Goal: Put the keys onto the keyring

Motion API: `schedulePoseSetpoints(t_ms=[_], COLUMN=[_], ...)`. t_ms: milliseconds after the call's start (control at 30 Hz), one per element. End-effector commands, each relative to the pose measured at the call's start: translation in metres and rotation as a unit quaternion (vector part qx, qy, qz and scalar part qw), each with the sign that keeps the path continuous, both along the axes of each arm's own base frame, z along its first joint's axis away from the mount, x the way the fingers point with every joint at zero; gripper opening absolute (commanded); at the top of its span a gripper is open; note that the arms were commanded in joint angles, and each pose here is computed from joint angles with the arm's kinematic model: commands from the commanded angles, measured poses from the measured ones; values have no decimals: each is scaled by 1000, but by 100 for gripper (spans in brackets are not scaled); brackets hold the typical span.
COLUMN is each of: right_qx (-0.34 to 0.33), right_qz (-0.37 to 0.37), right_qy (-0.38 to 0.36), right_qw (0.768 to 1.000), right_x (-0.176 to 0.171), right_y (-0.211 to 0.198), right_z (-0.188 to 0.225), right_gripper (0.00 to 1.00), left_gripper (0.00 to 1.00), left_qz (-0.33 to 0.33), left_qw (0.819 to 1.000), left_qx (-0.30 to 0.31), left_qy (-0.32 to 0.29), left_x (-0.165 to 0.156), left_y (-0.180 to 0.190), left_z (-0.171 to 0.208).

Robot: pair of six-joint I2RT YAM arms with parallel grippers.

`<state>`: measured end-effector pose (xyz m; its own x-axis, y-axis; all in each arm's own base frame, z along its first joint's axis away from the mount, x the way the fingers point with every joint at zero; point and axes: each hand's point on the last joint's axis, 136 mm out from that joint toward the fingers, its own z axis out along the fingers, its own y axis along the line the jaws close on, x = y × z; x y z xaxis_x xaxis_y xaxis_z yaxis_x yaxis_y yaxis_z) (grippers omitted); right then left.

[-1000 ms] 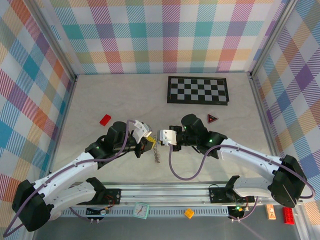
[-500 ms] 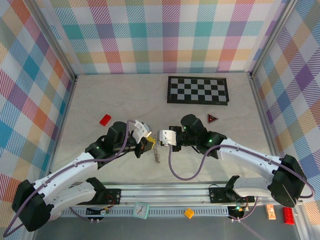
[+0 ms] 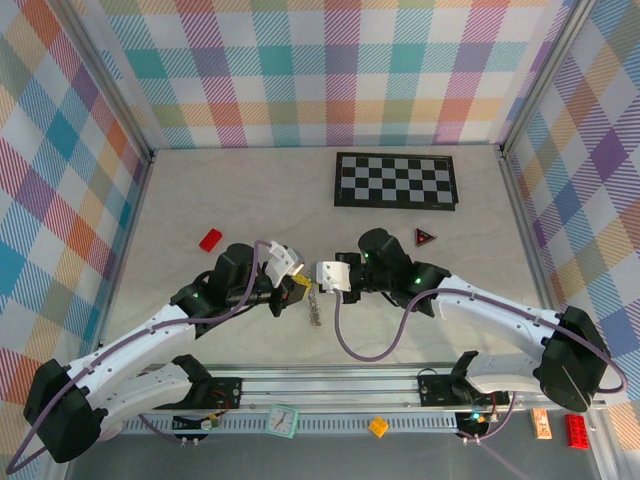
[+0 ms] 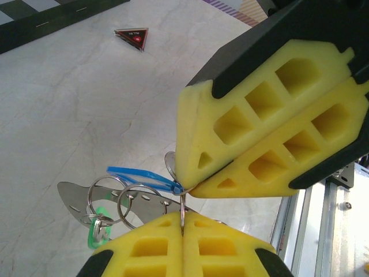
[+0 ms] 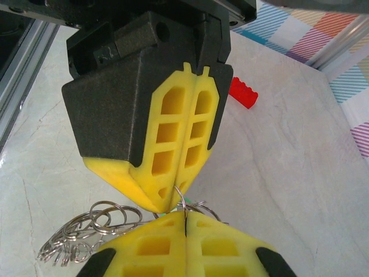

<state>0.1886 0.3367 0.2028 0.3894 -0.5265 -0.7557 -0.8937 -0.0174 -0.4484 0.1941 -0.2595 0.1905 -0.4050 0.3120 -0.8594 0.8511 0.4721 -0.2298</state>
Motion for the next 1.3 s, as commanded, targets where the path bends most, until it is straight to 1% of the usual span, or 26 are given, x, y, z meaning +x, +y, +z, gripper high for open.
schedulePoseSetpoints(t_ms=[0, 133, 267, 367, 1267], right_qx=[-7, -10, 1, 9, -5], right_qz=[36, 28, -3, -10, 8], right_qy=[6, -5, -33, -47, -31], right_qw=[999, 1000, 999, 999, 999], right_x=[-15, -13, -1, 1, -5], right_y=[6, 3, -1, -3, 0], right_z=[2, 2, 9, 12, 3], right_gripper=[0, 0, 0, 0, 0], left_gripper=[0, 0, 0, 0, 0], left_qz=[3, 8, 6, 6, 6], left_qw=[999, 999, 999, 999, 999], left_qx=[-30, -29, -30, -31, -36], left_qy=[-28, -29, -26, -24, -24], left_x=[6, 7, 6, 6, 7], left_y=[-6, -5, -5, -6, -7], left_z=[26, 26, 26, 25, 27])
